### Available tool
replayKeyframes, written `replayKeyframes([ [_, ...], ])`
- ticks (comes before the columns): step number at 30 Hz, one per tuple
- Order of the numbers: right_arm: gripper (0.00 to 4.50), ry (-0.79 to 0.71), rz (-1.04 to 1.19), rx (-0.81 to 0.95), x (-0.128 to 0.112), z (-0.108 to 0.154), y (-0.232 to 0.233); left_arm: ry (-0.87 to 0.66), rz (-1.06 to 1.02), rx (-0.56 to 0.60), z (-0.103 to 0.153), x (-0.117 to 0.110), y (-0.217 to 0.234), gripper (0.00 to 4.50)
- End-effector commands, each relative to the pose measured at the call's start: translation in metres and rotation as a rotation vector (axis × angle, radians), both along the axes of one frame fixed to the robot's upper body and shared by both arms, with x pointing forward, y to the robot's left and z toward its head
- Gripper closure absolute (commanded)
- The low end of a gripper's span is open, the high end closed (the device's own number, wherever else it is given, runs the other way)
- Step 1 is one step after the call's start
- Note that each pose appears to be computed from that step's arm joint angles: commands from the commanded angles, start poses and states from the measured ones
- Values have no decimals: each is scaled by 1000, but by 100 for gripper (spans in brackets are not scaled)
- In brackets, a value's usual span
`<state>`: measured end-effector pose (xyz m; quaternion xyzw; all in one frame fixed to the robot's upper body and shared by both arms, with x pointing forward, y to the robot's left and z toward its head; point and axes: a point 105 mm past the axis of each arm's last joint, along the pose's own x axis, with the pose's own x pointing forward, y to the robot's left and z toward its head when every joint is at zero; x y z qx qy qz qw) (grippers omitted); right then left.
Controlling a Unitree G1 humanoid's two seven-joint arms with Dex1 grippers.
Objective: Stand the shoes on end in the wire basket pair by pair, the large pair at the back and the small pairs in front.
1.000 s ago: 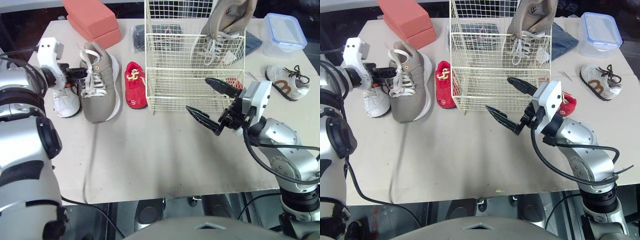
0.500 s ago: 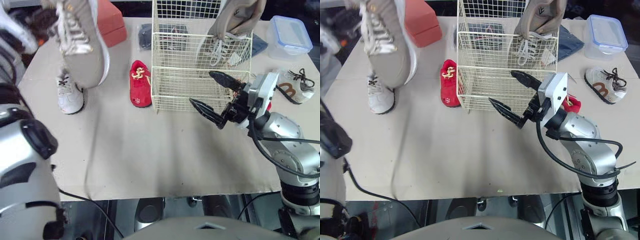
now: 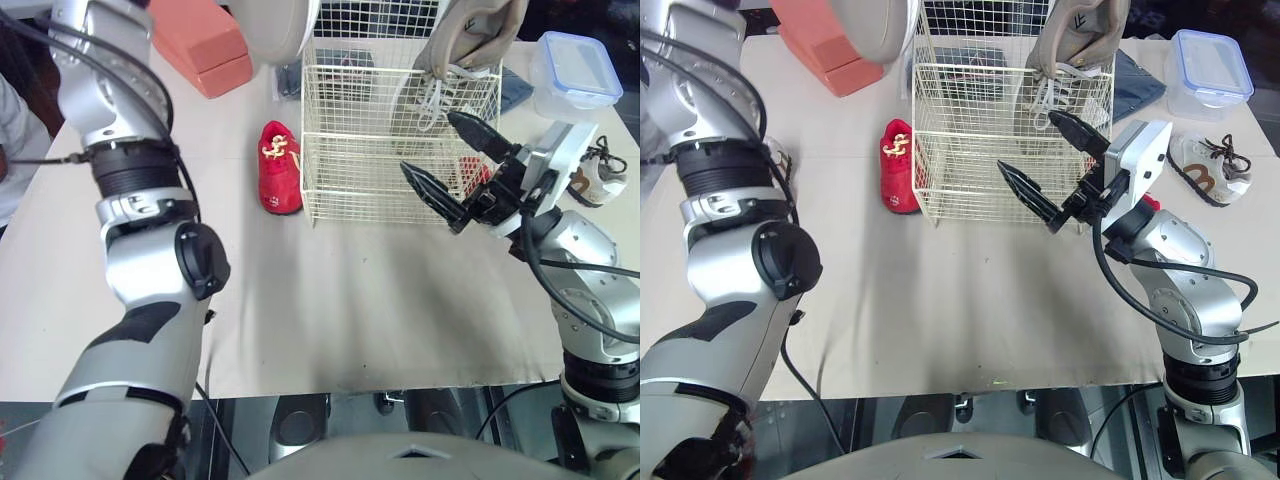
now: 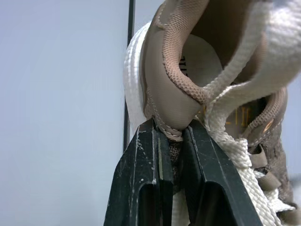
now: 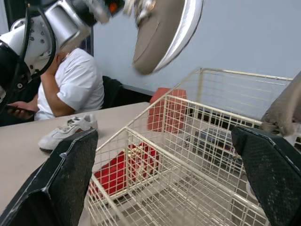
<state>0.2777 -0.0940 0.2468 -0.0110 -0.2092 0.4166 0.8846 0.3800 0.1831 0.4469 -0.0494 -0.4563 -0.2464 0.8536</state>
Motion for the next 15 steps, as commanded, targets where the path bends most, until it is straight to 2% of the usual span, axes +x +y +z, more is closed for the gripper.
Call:
replayKeyframes([
  [1, 0, -73, -32, 36, -8, 17, -7, -187, 46, -12, 31, -20, -12, 439],
  [6, 0, -86, -87, 64, -8, 20, -15, -224, 70, -56, 26, -12, -32, 439],
  [15, 0, -186, -175, 145, -10, 36, -32, -194, 77, -60, -12, 6, -75, 439],
])
